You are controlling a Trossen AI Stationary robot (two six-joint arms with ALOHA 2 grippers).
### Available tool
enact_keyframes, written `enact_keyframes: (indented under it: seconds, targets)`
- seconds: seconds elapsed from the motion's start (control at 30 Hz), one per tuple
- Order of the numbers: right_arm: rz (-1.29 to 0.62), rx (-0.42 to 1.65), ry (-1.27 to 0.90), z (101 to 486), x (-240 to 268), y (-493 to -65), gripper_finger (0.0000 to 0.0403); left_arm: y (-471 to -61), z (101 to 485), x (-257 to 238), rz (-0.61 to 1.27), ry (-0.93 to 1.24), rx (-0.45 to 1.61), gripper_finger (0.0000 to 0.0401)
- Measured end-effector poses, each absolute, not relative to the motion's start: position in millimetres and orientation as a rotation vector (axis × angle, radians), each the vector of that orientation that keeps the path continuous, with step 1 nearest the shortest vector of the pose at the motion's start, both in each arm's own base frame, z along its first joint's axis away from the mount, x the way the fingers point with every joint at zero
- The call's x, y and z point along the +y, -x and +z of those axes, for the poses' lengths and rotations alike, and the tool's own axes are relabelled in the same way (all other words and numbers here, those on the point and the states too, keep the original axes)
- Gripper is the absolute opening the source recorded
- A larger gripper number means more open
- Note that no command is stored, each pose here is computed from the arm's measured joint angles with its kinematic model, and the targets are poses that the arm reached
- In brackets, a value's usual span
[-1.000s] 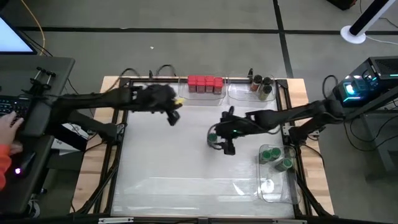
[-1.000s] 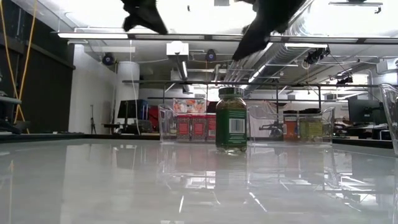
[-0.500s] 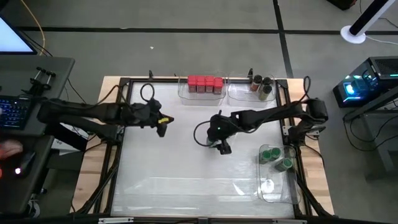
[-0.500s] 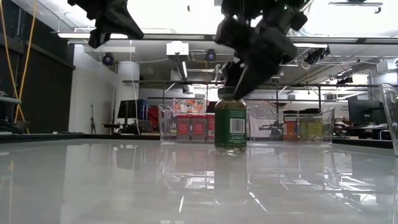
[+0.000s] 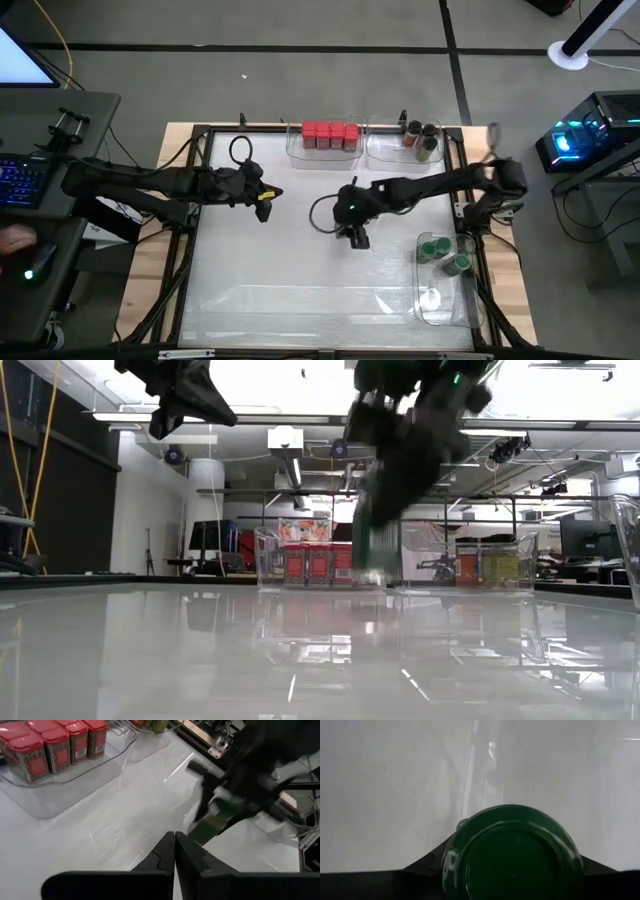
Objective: Sort spices by type
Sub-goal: Put the green seasoning bottle into the bottom transparent bin
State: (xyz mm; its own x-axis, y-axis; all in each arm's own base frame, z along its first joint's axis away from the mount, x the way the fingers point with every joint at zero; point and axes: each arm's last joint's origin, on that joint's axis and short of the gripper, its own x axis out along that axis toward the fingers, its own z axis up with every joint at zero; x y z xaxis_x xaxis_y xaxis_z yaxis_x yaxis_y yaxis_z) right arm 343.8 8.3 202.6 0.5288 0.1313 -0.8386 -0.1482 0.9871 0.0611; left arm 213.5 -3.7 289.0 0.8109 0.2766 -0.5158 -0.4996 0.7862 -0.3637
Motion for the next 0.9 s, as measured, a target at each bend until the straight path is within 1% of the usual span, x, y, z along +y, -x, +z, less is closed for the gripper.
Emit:
enact_keyframes:
  seconds: [0.13, 0.23, 0.37, 0.5, 0.6, 0.7, 0.8, 0.9]
  targets:
    - [0.094, 0.993, -0.114, 239, 15, -318, 0.0196, -215, 292, 1, 0.448, 0.521, 0.421, 0.0]
    - [0.041, 0.988, -0.206, 269, 32, -289, 0.0196, -219, 299, 4, 0.414, 0.511, 0.348, 0.0]
    - [-0.036, 0.961, -0.32, 300, 71, -243, 0.0196, -230, 311, 8, 0.305, 0.413, 0.228, 0.0]
    - [-0.086, 0.869, -0.488, 320, 114, -200, 0.0196, -242, 320, 12, 0.23, 0.314, 0.111, 0.0]
    - [-0.086, 0.88, -0.593, 321, 143, -176, 0.0196, -252, 319, 17, 0.209, 0.28, 0.076, 0.0]
    - [-0.106, 0.985, -0.643, 310, 167, -158, 0.0196, -259, 313, 22, 0.192, 0.283, 0.088, 0.0]
    - [-0.153, 1.112, -0.604, 295, 181, -146, 0.0196, -265, 305, 24, 0.182, 0.302, 0.12, 0.0]
    - [-0.185, 1.215, -0.528, 286, 184, -140, 0.0196, -269, 301, 25, 0.173, 0.313, 0.14, 0.0]
